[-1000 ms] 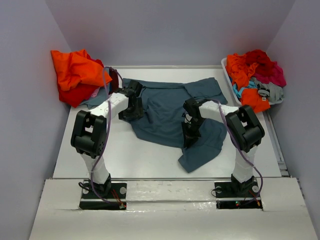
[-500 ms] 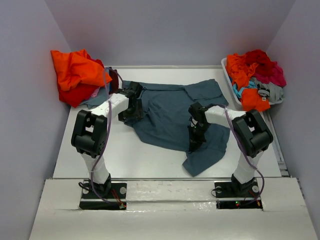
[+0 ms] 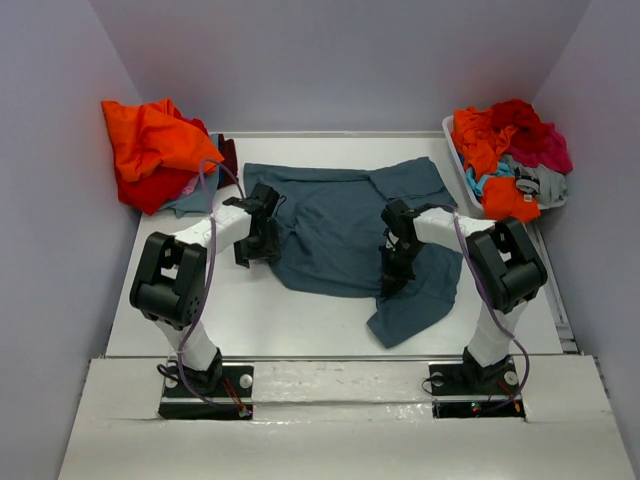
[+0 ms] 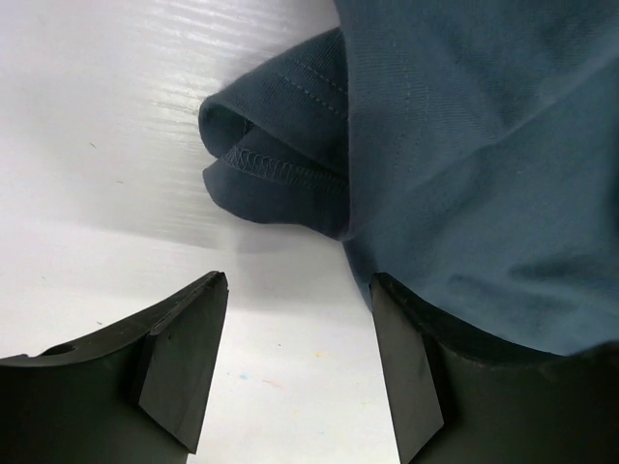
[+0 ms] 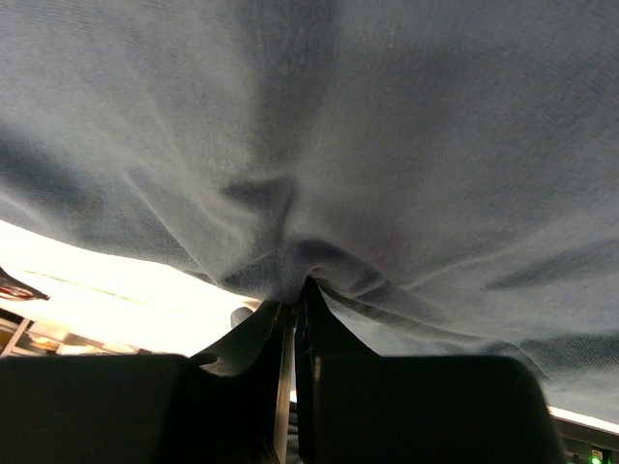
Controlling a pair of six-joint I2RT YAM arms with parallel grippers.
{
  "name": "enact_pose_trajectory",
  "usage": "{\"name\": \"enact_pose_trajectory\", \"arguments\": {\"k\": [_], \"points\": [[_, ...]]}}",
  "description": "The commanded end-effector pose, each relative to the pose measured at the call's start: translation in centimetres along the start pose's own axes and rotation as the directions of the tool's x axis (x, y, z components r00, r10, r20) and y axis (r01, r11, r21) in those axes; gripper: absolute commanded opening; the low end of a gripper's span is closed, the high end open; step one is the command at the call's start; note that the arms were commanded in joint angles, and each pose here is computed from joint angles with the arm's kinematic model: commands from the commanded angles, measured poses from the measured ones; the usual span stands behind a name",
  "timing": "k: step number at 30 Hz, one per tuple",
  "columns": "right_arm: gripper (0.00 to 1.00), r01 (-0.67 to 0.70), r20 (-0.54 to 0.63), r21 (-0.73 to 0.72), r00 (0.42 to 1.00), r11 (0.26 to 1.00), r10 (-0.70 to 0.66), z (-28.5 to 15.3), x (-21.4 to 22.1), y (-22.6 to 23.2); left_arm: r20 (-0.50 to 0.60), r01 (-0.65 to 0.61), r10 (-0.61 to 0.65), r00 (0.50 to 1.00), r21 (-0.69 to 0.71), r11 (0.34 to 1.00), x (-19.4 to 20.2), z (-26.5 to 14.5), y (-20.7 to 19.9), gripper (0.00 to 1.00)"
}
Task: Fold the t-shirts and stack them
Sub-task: Flatten the tshirt out
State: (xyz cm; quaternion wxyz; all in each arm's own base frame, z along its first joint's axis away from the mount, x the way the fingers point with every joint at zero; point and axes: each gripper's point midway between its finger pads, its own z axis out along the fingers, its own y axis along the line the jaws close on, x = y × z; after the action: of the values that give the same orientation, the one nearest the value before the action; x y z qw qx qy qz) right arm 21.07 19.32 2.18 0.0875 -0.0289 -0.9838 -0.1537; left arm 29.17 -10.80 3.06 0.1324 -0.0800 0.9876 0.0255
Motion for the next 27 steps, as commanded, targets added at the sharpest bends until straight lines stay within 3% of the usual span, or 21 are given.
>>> {"name": "enact_pose_trajectory", "arguments": {"k": [1,27], "points": [[0.07,0.022,0.021,0.004,1.000,1.000,-0.022,-0.3,-0.7,0.1,0.093,0.048,-0.051,0.994,0.028,0.998,-2.0,-1.3,-0.5,0.71],[0.07,0.020,0.011,0.006,1.000,1.000,-0.020,0.0,0.1,-0.4,0.150,0.170,-0.173,0.973,0.032,0.985,-7.7,2.1,1.6,0.69]]}}
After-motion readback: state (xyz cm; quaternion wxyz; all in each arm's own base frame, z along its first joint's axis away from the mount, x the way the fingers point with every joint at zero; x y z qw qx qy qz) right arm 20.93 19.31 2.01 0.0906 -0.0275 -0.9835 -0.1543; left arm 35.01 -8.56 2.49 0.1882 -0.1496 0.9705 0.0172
